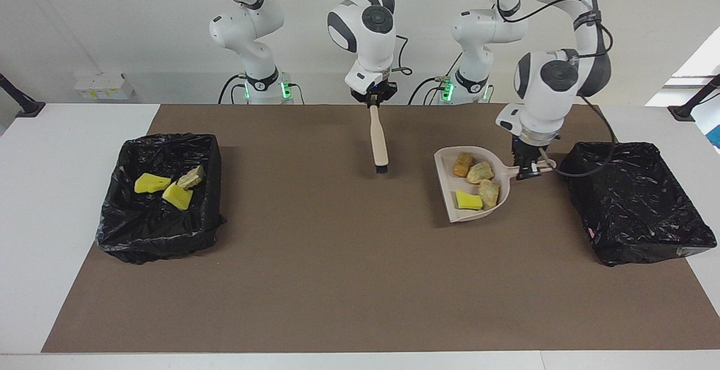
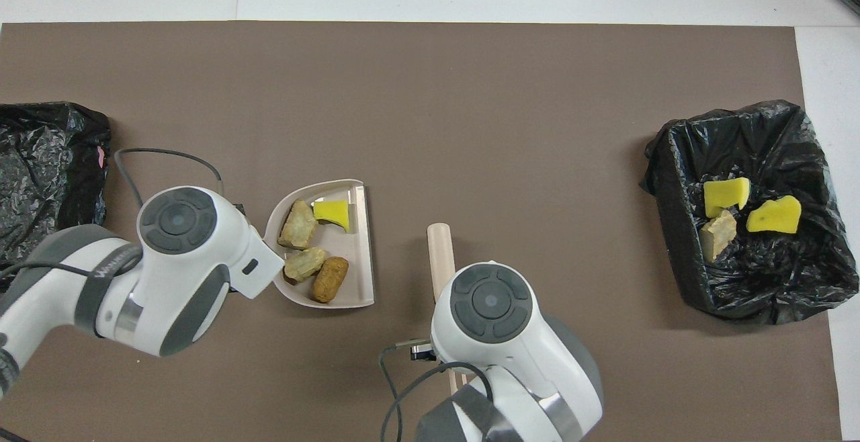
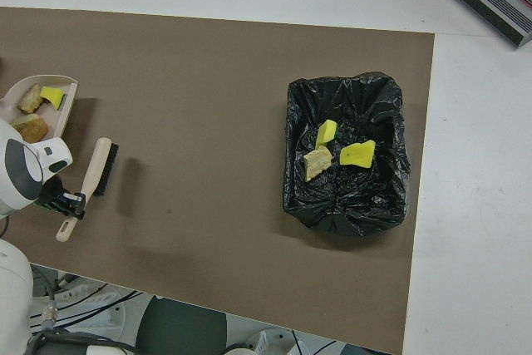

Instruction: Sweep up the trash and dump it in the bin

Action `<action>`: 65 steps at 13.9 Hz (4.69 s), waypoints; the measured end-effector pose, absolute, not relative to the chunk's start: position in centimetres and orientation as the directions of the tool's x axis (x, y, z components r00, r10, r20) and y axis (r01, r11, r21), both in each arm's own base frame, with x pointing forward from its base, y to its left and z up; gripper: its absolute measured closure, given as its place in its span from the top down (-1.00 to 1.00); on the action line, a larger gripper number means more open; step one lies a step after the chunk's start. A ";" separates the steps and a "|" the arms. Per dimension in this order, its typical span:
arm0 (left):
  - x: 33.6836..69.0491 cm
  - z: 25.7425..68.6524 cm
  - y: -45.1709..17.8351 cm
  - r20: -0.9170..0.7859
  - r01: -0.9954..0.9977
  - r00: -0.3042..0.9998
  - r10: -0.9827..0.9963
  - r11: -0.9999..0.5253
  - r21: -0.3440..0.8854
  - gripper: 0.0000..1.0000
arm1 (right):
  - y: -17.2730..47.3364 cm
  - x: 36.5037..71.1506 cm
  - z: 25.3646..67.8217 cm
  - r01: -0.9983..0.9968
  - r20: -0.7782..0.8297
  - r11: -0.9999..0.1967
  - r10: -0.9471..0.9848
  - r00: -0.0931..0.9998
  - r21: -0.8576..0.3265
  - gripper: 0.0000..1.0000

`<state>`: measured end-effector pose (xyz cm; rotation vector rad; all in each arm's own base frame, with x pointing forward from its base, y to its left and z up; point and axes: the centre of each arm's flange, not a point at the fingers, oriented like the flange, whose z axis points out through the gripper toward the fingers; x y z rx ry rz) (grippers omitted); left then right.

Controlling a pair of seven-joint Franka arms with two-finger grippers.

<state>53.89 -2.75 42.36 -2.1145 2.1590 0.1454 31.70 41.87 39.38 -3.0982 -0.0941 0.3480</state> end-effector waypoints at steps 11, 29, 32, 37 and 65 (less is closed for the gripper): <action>55.2 52.4 28.1 -0.248 -0.996 0.023 -0.968 0.000 -0.094 -0.37 | 43.1 33.3 40.9 0.010 -0.195 -0.998 -0.002 0.981 0.063 0.75; 57.9 52.6 28.9 -0.838 -0.998 -0.040 -0.544 0.070 0.001 -0.37 | 9.3 53.1 58.0 0.354 -0.146 -0.934 0.345 0.927 0.044 1.00; 57.2 55.3 28.0 -0.864 -0.999 -0.025 -0.503 0.053 -0.001 -0.37 | 2.9 54.0 59.3 0.252 -0.116 -0.966 0.245 0.962 0.051 1.00; 59.0 54.8 20.2 -0.718 -0.997 0.043 -0.695 0.013 -0.072 -0.37 | -2.2 54.8 59.9 0.074 -0.046 -0.996 0.071 0.996 0.059 1.00; 56.6 34.9 -39.3 -0.107 -0.024 0.994 -0.023 -1.000 -0.005 -0.33 | -1.1 54.9 60.0 0.050 -0.037 -0.999 0.049 0.998 0.013 1.00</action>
